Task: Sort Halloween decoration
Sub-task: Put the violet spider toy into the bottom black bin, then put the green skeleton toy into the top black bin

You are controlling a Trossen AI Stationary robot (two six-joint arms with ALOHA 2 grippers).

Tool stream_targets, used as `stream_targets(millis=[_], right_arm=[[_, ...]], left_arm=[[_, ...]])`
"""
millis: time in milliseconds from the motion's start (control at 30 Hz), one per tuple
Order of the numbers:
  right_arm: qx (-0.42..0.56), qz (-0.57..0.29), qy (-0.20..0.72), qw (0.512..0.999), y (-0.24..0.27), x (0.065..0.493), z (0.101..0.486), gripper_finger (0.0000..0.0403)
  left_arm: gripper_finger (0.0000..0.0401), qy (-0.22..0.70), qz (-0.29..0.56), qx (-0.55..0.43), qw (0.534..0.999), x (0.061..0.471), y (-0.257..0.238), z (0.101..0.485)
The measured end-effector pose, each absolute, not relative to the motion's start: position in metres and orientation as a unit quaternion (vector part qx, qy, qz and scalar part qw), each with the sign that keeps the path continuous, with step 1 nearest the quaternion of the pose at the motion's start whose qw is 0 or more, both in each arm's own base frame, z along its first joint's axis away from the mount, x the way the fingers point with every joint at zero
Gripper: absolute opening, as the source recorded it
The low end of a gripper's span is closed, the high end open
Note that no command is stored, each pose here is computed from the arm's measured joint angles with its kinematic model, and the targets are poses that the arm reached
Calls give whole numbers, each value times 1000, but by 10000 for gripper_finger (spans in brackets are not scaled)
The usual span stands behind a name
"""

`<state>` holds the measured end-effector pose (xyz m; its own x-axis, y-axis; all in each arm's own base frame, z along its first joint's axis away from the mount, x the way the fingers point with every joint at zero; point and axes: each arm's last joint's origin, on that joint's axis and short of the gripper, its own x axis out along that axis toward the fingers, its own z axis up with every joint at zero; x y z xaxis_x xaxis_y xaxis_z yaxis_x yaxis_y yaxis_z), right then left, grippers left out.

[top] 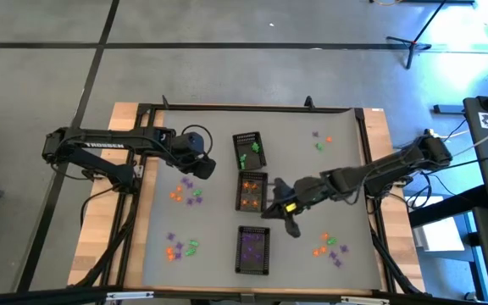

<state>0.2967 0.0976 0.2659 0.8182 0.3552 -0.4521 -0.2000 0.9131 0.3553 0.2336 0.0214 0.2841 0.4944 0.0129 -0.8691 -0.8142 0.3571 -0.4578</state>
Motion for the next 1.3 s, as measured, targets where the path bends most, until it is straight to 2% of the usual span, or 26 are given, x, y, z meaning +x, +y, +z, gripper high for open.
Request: stream_targets(millis=[567,733,1000,1133,1300], right_arm=[[169,198,311,914,114,334,241,7],[165,217,316,909,126,333,240,32],[143,243,312,908,139,328,241,101],[123,198,372,899,126,322,248,117],[60,48,424,902,99,306,260,114]], left_arm=[[124,411,290,-487,714,234,21,284],[124,411,290,-487,714,234,21,284],[124,411,290,-487,714,234,21,284],[124,411,290,-488,714,234,21,284],[124,411,290,-487,714,234,21,284]])
